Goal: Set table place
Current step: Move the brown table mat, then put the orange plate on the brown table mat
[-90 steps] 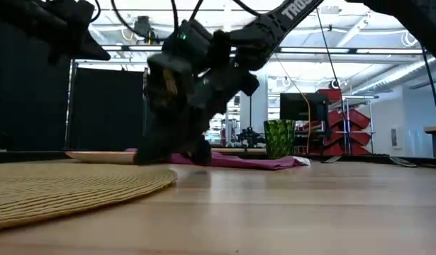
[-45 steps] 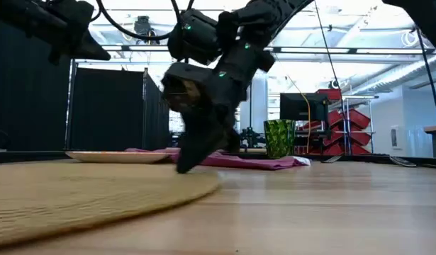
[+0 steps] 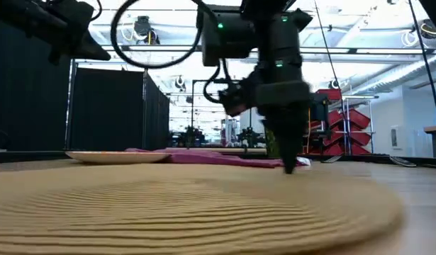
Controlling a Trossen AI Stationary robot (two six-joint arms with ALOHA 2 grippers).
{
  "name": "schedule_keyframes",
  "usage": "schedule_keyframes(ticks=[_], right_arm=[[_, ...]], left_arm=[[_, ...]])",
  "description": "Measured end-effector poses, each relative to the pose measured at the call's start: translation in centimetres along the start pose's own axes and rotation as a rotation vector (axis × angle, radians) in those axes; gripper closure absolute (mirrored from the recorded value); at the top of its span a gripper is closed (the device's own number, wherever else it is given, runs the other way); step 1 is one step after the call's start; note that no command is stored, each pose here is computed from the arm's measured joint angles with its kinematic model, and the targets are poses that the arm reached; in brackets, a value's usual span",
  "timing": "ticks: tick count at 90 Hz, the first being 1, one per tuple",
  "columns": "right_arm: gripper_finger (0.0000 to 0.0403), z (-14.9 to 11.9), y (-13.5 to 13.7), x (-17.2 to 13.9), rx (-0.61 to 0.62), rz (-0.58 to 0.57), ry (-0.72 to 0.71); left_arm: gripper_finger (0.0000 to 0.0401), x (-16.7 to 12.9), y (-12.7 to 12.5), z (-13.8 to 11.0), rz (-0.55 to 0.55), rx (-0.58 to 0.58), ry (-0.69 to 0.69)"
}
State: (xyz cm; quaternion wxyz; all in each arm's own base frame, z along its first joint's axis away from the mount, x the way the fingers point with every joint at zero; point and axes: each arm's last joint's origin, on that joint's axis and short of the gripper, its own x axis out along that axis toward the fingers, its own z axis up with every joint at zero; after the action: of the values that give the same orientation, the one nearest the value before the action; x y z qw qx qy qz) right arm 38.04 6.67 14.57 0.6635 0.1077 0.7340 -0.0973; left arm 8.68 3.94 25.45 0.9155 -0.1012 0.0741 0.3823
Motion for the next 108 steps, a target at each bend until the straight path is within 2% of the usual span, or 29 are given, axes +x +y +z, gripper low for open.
schedule_keyframes(ticks=[17,33,50,62,77,84,89,101,108], right_arm=[[0.0403,-2.2,1.2,0.8,0.006,0.010,0.143],[0.0403,-3.0,2.1,0.3,-0.014,0.051,0.155],[0.0403,-2.2,1.2,-6.3,0.022,0.166,-0.149],[0.0396,-1.2,-0.2,-9.1,0.004,0.175,-0.385],[0.0373,3.2,-1.8,-10.9,-0.164,0.097,-0.810],[0.0363,5.5,-3.3,-11.1,-0.121,0.085,-0.959],[0.0358,6.9,-5.2,-10.7,-0.051,0.129,-0.985],[0.0339,9.6,-11.2,-7.2,0.149,0.204,-0.888],[0.0320,10.7,-13.4,-6.4,0.227,0.294,-0.902]], left_arm=[[0.0401,0.0,0.0,0.0,-0.004,0.000,0.001],[0.0401,0.0,0.0,0.0,-0.016,0.000,0.003],[0.0401,0.0,-0.2,0.4,-0.027,-0.002,-0.038],[0.0401,0.0,-0.3,0.8,-0.043,-0.006,-0.069],[0.0401,0.0,-0.2,0.8,-0.042,0.007,-0.068],[0.0401,0.0,-0.2,0.7,-0.042,0.008,-0.065],[0.0401,0.0,-0.2,0.7,-0.042,0.008,-0.065],[0.0401,0.0,-0.2,0.7,-0.041,0.011,-0.060],[0.0401,0.0,-0.2,0.7,-0.040,0.018,-0.058]])
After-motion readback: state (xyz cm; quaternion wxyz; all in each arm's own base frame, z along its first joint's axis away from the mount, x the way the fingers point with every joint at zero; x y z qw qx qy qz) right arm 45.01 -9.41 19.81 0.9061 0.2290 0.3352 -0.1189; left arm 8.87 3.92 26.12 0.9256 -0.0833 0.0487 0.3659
